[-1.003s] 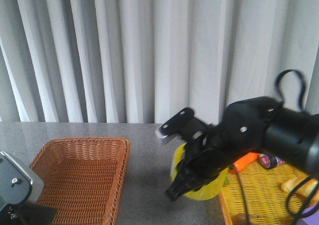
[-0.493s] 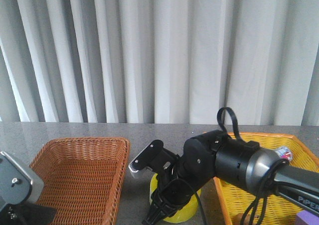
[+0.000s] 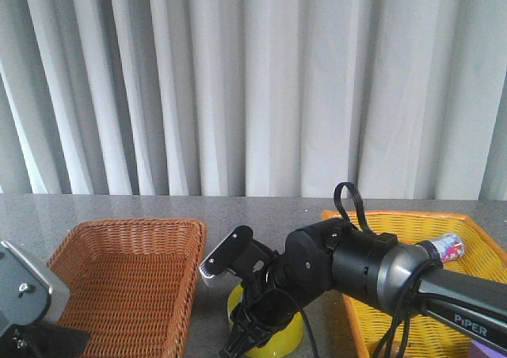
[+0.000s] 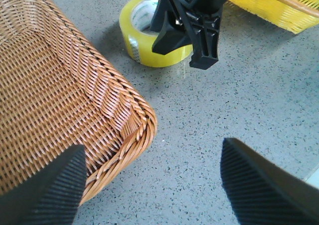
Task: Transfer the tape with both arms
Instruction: 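Grip the tape roll rim and lift it out toward the table center, then set the tape roll on the table and withdraw the right gripper, then reach the left gripper to the tape roll and grip its rim, then lift the tape roll with the left gripper and lower it into the brown basket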
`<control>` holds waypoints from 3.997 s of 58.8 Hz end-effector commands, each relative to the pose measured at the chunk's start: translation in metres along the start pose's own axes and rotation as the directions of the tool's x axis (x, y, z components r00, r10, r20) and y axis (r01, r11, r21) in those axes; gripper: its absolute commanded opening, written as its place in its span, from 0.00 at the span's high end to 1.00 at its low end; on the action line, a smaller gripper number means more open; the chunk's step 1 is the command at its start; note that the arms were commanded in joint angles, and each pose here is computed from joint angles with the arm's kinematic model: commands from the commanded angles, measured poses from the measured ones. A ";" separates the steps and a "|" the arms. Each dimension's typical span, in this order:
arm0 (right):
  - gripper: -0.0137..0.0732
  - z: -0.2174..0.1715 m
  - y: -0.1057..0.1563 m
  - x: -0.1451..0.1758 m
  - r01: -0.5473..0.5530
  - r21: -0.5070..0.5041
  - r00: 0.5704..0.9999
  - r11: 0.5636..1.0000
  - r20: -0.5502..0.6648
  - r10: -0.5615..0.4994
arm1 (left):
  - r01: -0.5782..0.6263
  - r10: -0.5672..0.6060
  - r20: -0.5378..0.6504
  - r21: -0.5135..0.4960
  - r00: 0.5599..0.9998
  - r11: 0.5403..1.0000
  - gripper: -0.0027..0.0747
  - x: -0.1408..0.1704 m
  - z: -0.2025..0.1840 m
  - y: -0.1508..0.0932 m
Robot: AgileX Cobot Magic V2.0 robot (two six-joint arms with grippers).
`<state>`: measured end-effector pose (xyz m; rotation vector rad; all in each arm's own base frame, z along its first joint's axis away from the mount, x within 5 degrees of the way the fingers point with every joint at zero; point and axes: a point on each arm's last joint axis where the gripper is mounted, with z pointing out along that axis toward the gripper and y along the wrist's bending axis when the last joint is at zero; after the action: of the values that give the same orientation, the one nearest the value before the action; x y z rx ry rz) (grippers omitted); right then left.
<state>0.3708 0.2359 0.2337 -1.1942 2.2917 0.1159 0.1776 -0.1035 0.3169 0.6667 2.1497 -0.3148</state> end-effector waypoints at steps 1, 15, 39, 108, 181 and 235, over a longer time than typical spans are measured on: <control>0.40 -0.037 -0.008 -0.020 0.012 0.063 0.991 0.998 0.136 -0.020 | 0.006 -0.005 0.113 -0.004 0.994 1.000 0.27 -0.017 -0.009 -0.001; 0.35 -0.103 -0.007 -0.022 -0.103 0.064 0.978 0.993 0.187 0.090 | 0.006 -0.005 0.113 -0.004 0.994 1.000 0.27 -0.017 -0.009 -0.001; 0.41 -0.207 -0.009 0.066 -0.365 0.118 0.900 0.924 0.299 0.317 | 0.006 -0.005 0.113 -0.004 0.994 1.000 0.27 -0.017 -0.009 -0.001; 0.43 -0.249 0.066 0.205 -0.516 0.127 0.788 0.847 0.458 0.411 | -0.153 0.154 0.108 -0.012 0.982 0.988 0.30 -0.072 0.024 0.004; 0.43 -0.249 0.066 0.205 -0.514 0.128 0.790 0.848 0.457 0.409 | -0.326 0.386 -0.212 0.267 0.898 0.907 0.32 -0.124 0.246 -0.033; 0.43 -0.249 0.066 0.205 -0.514 0.128 0.790 0.848 0.457 0.409 | -0.329 0.383 -0.195 0.261 0.903 0.908 0.82 -0.130 0.238 -0.033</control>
<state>0.1164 0.0461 0.3172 -0.4222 2.1724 0.2286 0.3871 -0.2826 0.2165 1.3434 2.3139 -0.2638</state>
